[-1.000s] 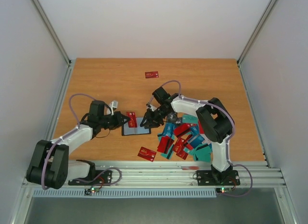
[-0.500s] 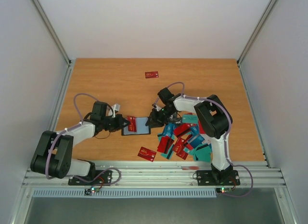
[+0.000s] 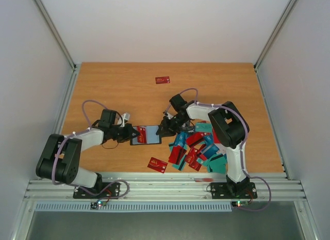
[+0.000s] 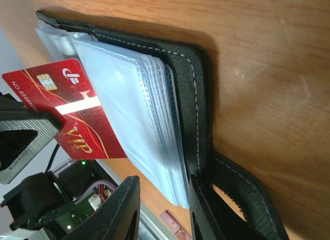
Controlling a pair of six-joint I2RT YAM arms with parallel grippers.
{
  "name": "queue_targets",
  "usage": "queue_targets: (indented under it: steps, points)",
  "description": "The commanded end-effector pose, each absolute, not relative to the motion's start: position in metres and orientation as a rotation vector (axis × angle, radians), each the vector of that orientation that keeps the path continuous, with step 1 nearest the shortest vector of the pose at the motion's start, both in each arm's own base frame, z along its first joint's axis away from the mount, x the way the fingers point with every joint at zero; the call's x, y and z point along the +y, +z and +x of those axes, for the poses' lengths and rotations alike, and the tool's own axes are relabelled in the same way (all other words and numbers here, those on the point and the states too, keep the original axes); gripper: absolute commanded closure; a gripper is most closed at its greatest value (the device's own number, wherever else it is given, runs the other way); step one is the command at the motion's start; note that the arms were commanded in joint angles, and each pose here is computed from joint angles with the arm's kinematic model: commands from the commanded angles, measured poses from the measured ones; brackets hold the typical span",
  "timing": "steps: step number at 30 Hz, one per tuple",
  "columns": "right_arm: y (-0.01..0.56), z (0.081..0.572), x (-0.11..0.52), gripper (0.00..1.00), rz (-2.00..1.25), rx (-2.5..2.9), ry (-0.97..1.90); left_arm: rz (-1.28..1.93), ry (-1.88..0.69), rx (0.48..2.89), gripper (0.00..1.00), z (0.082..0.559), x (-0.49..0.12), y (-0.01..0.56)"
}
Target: Put the credit cards into the card holder
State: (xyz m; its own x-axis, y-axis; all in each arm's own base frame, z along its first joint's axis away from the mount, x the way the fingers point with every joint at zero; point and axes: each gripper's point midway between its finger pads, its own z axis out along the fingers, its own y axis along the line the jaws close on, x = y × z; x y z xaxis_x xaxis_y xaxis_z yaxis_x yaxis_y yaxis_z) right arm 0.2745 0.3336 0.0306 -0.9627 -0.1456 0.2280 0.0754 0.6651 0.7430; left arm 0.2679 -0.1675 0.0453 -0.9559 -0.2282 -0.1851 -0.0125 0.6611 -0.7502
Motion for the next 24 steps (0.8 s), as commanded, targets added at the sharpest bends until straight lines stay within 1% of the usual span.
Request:
queue_targets:
  steps: [1,11,24]
  points:
    - [0.0079,0.2675,0.3246,0.71,0.037,-2.620,-1.109,-0.143,-1.200,2.588,1.00,0.2782,-0.1714,0.0507]
    - [0.0038,0.2650,0.3224,0.72,0.042,-2.610,-1.104,-0.154,-1.247,2.600,1.00,0.2783,-0.1757,0.0472]
    - [0.0022,0.2639,0.3224,0.72,0.048,-2.598,-1.110,-0.155,-1.249,2.601,1.00,0.2839,-0.1773,0.0477]
